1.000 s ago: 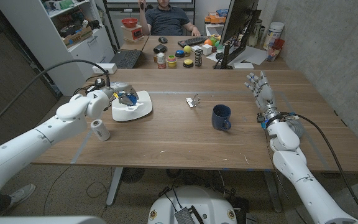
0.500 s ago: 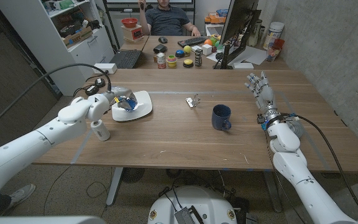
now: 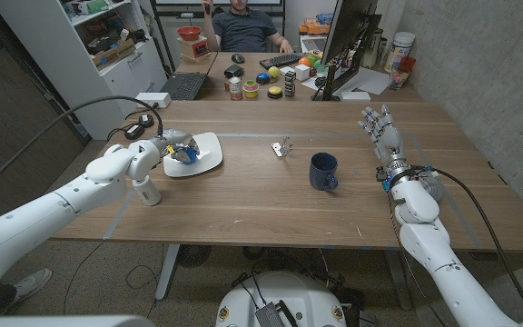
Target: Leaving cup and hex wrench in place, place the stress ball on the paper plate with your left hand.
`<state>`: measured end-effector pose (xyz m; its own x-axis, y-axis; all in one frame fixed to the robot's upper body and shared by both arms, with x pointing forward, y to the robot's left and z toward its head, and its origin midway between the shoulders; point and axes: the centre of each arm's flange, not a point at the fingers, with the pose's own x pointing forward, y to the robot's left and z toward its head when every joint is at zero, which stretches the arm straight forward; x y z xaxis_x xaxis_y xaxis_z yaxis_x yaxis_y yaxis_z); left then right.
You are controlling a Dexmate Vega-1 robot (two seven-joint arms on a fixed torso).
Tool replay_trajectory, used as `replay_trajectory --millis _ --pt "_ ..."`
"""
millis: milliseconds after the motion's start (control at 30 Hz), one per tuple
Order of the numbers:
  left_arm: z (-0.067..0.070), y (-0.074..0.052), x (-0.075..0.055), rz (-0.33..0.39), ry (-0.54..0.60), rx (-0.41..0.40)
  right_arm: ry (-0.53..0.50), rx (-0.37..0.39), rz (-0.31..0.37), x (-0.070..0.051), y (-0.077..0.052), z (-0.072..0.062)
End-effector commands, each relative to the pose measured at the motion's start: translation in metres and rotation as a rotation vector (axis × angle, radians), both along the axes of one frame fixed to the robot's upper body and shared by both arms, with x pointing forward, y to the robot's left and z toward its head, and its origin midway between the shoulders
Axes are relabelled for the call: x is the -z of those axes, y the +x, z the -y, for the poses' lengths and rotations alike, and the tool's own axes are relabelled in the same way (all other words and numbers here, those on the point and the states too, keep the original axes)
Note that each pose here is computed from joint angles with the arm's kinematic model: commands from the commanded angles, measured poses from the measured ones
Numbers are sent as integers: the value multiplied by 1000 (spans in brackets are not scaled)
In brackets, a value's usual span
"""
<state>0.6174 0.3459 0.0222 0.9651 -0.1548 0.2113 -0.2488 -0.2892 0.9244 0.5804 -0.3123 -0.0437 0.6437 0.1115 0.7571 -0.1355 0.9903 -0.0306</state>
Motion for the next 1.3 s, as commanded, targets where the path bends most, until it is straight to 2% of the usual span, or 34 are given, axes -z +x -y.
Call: replay_trajectory --millis 33,267,400,733,1300 --pt "-1 4 6 -99 38 -6 -3 0 1 -1 0 -1" --pt "1 5 7 -162 57 -4 -2 1 2 -1 0 -1" --pt "2 4 6 -172 56 -4 -1 0 0 0 1 -1" --pt "5 0 -1 -181 65 -2 0 -1 5 1 -1 0" --pt "7 -12 -15 -147 69 20 2 -7 4 2 0 -1"
